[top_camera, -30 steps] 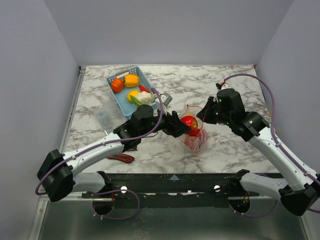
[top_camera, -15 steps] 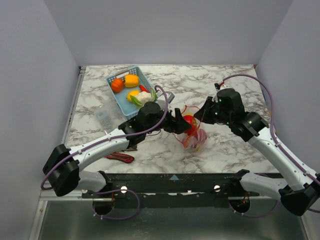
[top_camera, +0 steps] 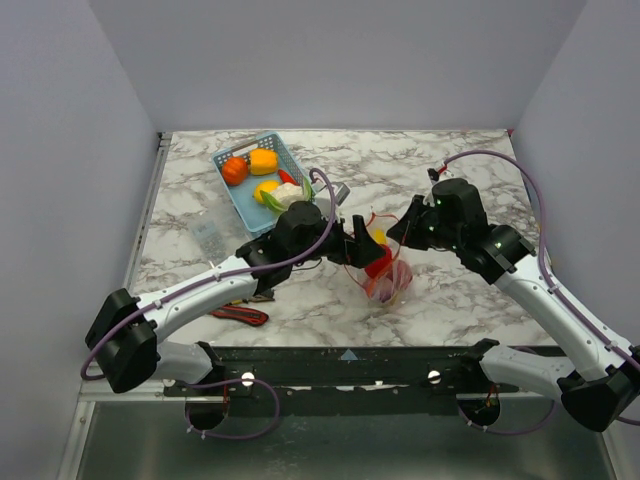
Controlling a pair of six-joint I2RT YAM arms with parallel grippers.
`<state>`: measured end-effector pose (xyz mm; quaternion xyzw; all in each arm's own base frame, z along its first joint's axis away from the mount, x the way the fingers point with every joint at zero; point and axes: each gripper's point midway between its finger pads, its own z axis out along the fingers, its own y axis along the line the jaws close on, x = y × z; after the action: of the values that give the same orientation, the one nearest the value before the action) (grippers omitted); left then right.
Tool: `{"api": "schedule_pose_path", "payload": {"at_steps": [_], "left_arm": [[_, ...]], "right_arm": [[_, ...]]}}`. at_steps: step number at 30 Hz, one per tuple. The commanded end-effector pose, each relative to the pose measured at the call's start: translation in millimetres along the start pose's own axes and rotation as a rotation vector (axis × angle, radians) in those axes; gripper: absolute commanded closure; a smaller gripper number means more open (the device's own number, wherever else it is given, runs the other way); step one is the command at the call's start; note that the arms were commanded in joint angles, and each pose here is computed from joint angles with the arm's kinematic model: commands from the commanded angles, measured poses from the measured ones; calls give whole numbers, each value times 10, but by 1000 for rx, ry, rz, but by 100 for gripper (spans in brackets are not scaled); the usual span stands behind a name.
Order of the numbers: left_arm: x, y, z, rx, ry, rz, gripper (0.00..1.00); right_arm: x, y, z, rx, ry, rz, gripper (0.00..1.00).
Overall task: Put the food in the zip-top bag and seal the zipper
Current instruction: Place the fake fruit in the zipper food storage bag, then pick up the fake fruit from the bin.
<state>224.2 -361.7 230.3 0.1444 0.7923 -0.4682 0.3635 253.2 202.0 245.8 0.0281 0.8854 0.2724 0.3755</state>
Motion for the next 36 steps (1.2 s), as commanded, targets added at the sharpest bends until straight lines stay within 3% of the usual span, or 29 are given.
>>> {"api": "schedule_pose_path", "payload": {"at_steps": [1, 9, 13, 19, 21, 28, 36], "left_arm": [[-203, -182, -84, 50, -46, 16, 2], [-429, -178, -360, 62, -164, 36, 8], [-661, 5, -641, -7, -292, 53, 5], [-1056, 516, -1147, -275, -558, 78, 1], [-1136, 768, -1282, -392, -594, 52, 1], [-1112, 1791, -1484, -743, -492, -234, 3], [-1429, 2471, -1265, -656, -528, -647, 11]], "right_arm": [[-45, 30, -17, -19, -17, -6, 99], [-19, -9, -24, -8, -16, -9, 99], [-19, -56, -22, 12, -23, -16, 99], [-28, -102, -21, 34, -30, -26, 99], [-29, -111, -14, 39, -30, -32, 99], [-25, -142, 36, 59, -18, -49, 100], [-10, -200, 68, 92, -3, -64, 99]]}}
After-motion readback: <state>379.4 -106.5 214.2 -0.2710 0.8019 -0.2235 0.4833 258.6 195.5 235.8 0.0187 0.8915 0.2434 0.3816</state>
